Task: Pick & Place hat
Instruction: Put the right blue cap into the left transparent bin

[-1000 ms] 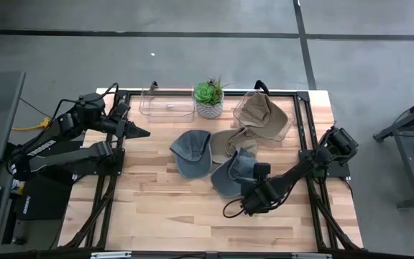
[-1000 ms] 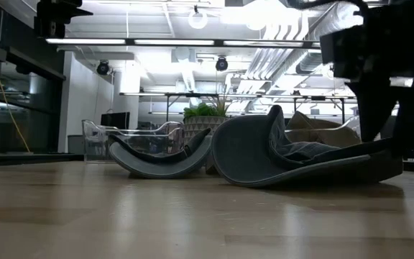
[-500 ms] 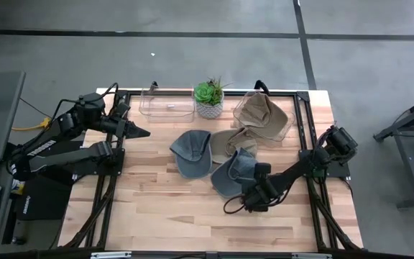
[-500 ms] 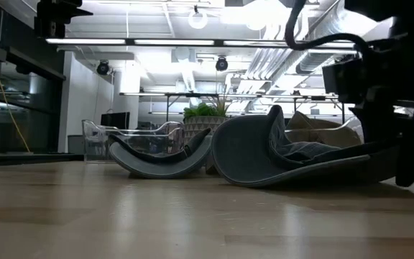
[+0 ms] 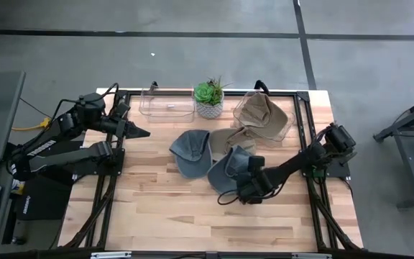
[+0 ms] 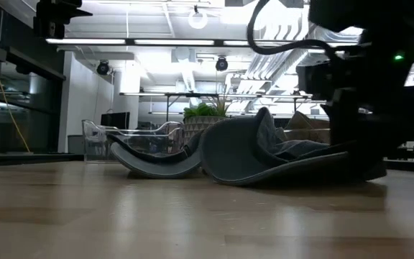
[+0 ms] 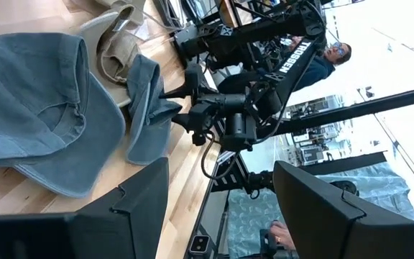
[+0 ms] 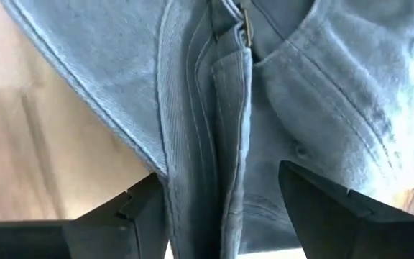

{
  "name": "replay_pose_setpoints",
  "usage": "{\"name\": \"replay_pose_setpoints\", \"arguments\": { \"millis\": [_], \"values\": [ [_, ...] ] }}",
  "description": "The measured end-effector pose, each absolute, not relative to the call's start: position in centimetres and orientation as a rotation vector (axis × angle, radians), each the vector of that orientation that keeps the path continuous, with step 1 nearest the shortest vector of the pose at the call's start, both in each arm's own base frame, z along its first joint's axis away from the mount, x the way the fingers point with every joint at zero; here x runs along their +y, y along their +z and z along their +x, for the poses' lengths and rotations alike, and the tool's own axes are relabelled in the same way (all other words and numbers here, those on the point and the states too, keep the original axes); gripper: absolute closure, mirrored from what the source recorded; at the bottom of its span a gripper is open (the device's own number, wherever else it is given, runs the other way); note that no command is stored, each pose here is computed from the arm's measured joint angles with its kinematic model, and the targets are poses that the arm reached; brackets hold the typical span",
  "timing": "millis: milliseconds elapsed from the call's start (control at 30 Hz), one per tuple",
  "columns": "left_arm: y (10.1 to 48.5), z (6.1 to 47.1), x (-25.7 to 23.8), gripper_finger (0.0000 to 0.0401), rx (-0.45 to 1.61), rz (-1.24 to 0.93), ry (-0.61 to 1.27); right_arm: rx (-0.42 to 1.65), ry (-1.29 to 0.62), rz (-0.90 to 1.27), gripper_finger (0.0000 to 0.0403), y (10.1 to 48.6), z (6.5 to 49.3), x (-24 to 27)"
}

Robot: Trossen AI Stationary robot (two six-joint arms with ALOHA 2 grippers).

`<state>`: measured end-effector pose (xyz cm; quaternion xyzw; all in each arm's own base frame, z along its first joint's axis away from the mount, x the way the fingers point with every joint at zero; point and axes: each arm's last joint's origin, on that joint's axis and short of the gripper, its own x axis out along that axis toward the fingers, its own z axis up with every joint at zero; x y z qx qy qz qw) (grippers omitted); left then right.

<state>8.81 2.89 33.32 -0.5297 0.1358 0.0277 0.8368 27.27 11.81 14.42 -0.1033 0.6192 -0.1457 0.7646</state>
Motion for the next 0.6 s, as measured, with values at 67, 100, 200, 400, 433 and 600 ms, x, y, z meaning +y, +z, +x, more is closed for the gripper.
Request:
{"name": "replay_pose_setpoints", "arguments": {
  "millis": [67, 100, 200, 400, 433, 600],
  "values": [
    [33.3, 8.8, 2.9, 0.0169, 0.29, -1.123, 0.064, 1.34, -0.306, -0.217, 0.0181, 14.4, 27.5, 11.6],
    [33.2, 8.8, 2.9, 0.0169, 0.291, -1.124, 0.073, 1.339, -0.293, -0.22, 0.0189, 14.4, 27.6, 11.6],
    [33.1, 8.8, 2.9, 0.0169, 0.293, -1.127, 0.09, 1.331, -0.252, -0.231, 0.0225, 14.4, 27.9, 11.7],
    [33.1, 8.8, 2.9, 0.0169, 0.293, -1.131, 0.091, 1.33, -0.238, -0.202, 0.0339, 14.4, 28.0, 11.8],
    [33.1, 8.8, 2.9, 0.0169, 0.293, -1.131, 0.092, 1.33, -0.24, -0.197, 0.0363, 14.4, 28.0, 11.8],
    [33.1, 8.8, 2.9, 0.0169, 0.293, -1.131, 0.095, 1.306, -0.246, -0.15, 0.0384, 14.8, 28.4, 12.0]
  ]
}}
